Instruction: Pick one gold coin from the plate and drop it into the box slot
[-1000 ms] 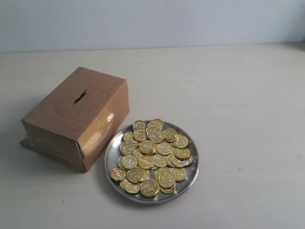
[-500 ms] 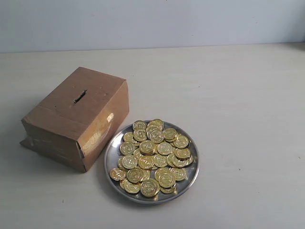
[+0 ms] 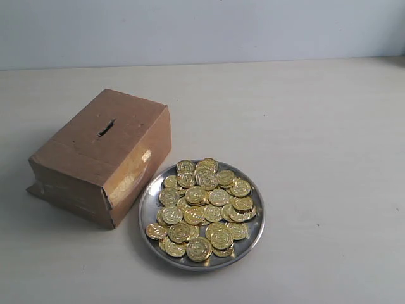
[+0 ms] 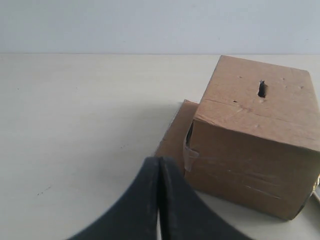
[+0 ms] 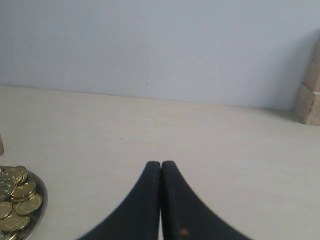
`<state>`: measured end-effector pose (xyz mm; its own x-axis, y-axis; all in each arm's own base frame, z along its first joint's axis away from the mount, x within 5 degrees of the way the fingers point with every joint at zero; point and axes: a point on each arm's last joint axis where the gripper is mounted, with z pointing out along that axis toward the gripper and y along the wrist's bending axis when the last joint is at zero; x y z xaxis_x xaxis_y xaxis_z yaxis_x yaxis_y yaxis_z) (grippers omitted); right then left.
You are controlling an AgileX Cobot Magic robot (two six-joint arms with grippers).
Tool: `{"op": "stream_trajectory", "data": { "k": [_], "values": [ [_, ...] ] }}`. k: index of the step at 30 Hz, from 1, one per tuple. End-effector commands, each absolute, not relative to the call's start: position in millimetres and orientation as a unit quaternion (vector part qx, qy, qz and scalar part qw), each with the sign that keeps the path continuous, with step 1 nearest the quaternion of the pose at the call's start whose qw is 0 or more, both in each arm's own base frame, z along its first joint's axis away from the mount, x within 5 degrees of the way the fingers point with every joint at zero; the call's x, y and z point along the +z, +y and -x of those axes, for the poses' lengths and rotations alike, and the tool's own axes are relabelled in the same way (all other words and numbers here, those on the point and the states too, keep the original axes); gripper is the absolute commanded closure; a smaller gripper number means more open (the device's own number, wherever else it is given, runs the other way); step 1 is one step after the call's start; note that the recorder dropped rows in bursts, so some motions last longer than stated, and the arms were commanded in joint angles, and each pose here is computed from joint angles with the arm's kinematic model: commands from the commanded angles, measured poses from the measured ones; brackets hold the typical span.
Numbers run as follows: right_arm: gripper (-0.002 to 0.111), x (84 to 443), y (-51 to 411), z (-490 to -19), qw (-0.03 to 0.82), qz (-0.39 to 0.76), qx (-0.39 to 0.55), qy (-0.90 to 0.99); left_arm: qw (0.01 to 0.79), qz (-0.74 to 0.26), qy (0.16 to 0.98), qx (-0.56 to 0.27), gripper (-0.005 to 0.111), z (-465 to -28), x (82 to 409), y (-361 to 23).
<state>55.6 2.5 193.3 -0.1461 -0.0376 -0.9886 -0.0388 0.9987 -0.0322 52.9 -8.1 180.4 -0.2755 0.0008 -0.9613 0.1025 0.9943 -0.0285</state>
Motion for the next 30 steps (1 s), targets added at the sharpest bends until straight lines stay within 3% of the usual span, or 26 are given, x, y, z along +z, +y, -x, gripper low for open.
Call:
{"op": "stream_trajectory", "data": {
  "k": [1,3,12,18,25,30],
  "values": [
    [0.108,197.9,1.8,-56.2,0.678,0.020,-0.002,0.735,0.608,-0.032,0.793,-0.040,0.107,-52.9,181.8,-7.8],
    [0.108,203.2,2.0,-56.4,0.698,-0.020,0.038,0.715,0.608,-0.032,0.793,-0.040,0.107,-52.9,181.8,-7.8],
    [0.108,209.5,1.2,-56.4,0.722,-0.033,0.047,0.690,0.608,-0.032,0.793,-0.040,0.107,-52.9,181.8,-7.8],
    [0.108,216.0,0.0,-55.9,0.733,-0.130,0.149,0.651,0.608,-0.032,0.793,-0.039,0.107,-52.9,181.8,-7.8],
    [0.108,215.7,0.1,-55.9,0.724,-0.155,0.177,0.648,0.608,-0.032,0.793,-0.040,0.107,-52.9,181.8,-7.8],
    [0.108,238.8,0.6,-51.2,0.740,-0.148,0.183,0.630,0.608,-0.032,0.793,-0.039,0.107,-52.9,181.8,-7.8]
  ]
}}
